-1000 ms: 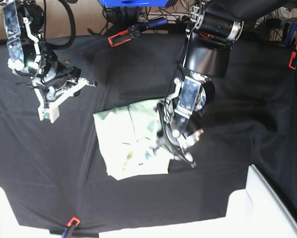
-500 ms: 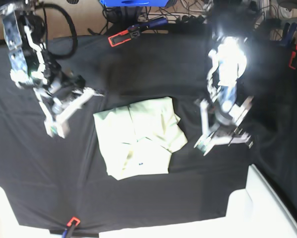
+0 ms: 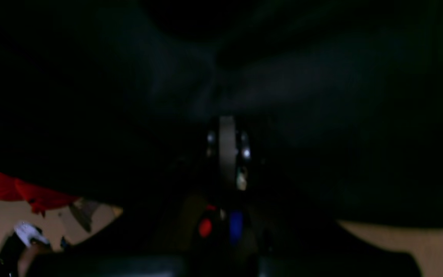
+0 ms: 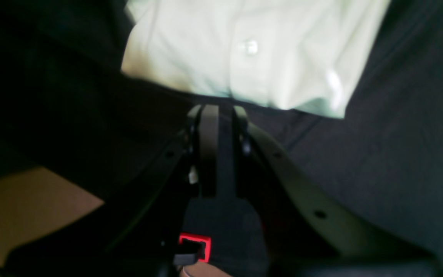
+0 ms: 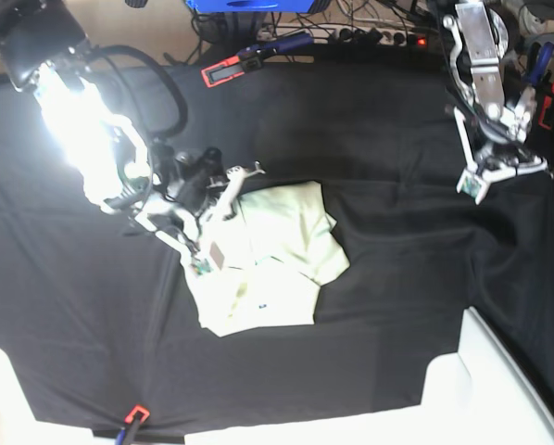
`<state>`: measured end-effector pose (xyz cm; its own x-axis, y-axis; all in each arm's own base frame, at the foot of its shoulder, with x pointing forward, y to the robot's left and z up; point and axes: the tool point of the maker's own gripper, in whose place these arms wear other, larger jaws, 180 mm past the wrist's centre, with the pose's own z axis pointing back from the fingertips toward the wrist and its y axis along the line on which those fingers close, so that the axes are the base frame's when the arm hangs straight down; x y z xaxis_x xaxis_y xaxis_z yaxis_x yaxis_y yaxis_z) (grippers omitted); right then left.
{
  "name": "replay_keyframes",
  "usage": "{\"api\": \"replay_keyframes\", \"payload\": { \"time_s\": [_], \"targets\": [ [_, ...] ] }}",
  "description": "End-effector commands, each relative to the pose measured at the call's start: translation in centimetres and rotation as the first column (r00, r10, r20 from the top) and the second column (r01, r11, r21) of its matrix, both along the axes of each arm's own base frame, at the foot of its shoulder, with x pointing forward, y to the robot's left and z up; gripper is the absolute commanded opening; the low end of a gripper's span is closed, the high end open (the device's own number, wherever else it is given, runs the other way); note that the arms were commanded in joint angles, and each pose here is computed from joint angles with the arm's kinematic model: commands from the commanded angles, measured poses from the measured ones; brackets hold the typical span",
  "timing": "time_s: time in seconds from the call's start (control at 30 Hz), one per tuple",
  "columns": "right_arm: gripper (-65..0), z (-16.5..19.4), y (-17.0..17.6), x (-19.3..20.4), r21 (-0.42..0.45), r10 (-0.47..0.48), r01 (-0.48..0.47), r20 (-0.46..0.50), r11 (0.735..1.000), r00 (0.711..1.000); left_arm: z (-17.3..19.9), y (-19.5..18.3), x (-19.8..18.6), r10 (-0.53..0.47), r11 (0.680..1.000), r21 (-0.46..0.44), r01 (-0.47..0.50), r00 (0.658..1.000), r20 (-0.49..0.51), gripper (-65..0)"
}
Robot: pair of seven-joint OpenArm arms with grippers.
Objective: Fold the T-shirt properly
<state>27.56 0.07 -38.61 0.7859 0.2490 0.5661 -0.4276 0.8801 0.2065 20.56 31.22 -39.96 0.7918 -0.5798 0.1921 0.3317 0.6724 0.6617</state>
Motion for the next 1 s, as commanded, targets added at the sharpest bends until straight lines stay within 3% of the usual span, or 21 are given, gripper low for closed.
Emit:
{"api": "replay_keyframes", "payload": {
  "time_s": [0.0,0.2,0.3,0.47,0.63,0.7,0.83,0.97],
  "targets": [
    [-58.3,1.6,0.6,1.9,0.025,-0.004,0.002,0.070,1.000,0.998,0.9,0.0,0.2,-0.009,1.000,0.011,0.009,1.000,0.029,-65.0],
    [-58.3,0.9,0.3,3.8,0.008,-0.018,0.017,0.080,1.000,0.997,-0.9,-1.2,-2.2,0.007,1.000,-0.027,-0.008,1.000,-0.024,-65.0],
    [-58.3,0.0,0.1,4.3,0.003,0.023,-0.024,0.104,1.000,0.994,-1.1,-1.4,-3.3,0.004,1.000,-0.003,-0.005,0.999,-0.053,-65.0],
    [-58.5,-1.5,-0.8,4.5,-0.011,0.040,-0.039,0.105,0.999,0.994,0.5,-3.3,-3.2,0.006,1.000,-0.026,-0.006,1.000,0.005,-65.0],
    [-58.6,1.2,-1.7,3.3,-0.004,0.062,-0.062,0.183,0.998,0.981,0.7,-5.4,-2.8,-0.016,0.998,-0.063,0.018,1.000,0.025,-65.0],
    [-58.6,2.5,-3.2,2.9,-0.001,0.022,-0.023,0.221,1.000,0.975,0.6,-6.3,-3.2,-0.016,0.994,-0.105,0.020,0.999,0.039,-65.0],
    [-58.6,3.2,-6.7,2.5,0.011,-0.038,0.036,0.329,0.999,0.944,1.2,-9.6,-2.5,-0.075,0.946,-0.294,0.137,0.974,0.213,-65.0],
    [-58.6,2.9,-10.3,0.3,0.012,-0.036,0.034,0.428,0.999,0.903,1.1,-10.3,-3.3,-0.108,0.895,-0.380,0.234,0.940,0.323,-65.0]
  ]
}}
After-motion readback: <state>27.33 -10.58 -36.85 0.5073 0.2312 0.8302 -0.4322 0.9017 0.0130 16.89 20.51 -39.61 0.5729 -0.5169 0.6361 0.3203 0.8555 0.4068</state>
